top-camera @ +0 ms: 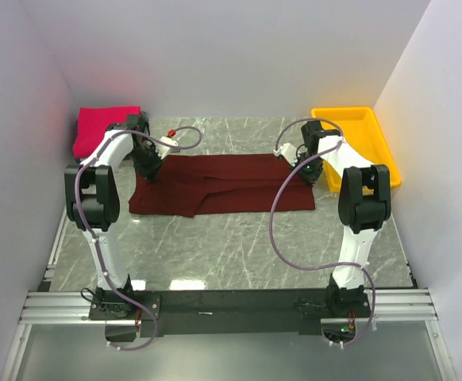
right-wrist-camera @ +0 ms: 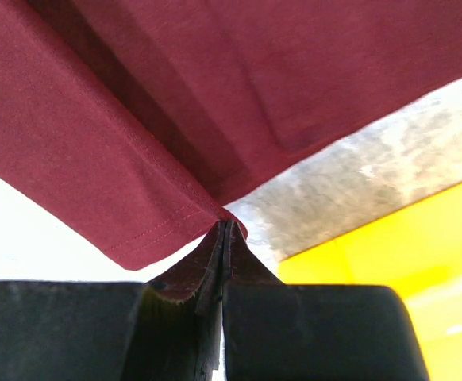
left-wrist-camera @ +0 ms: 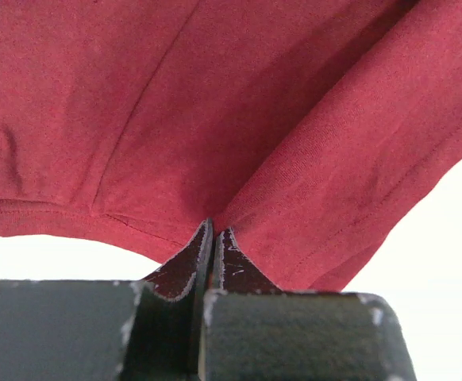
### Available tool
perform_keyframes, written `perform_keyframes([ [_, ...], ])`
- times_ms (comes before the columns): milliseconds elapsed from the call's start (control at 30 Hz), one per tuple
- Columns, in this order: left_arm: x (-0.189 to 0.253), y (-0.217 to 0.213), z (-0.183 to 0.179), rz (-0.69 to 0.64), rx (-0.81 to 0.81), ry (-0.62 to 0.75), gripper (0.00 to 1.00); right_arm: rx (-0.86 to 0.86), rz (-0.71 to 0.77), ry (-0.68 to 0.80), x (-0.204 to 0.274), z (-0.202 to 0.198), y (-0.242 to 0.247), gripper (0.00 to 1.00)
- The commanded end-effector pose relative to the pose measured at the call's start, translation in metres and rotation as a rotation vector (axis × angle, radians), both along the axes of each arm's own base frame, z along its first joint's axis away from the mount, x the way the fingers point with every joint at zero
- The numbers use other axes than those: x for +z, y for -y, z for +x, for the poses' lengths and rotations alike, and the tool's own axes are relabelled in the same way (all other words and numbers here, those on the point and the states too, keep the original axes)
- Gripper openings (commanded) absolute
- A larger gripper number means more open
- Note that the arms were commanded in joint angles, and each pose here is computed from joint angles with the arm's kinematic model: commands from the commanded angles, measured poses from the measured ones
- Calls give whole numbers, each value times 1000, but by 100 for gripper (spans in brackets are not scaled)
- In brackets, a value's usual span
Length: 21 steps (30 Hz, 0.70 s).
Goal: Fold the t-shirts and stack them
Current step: Fold the tshirt
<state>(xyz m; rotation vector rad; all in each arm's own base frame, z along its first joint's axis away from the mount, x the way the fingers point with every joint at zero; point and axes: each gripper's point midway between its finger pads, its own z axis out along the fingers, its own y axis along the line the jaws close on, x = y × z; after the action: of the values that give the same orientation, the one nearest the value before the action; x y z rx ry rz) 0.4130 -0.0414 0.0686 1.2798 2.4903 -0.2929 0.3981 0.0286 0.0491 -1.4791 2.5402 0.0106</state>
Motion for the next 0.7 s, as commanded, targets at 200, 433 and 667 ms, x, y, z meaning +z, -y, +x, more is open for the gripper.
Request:
perform_keyframes([
  [200, 6, -5, 14, 18, 5, 39, 1, -26, -16, 23, 6, 21, 7, 0],
  [433, 3, -6, 17, 21, 12, 41, 1, -60, -26, 29, 1, 27, 9, 0],
  [667, 6, -13, 30, -2, 137, 77, 23, -234, -7, 73, 13, 37, 15, 31],
])
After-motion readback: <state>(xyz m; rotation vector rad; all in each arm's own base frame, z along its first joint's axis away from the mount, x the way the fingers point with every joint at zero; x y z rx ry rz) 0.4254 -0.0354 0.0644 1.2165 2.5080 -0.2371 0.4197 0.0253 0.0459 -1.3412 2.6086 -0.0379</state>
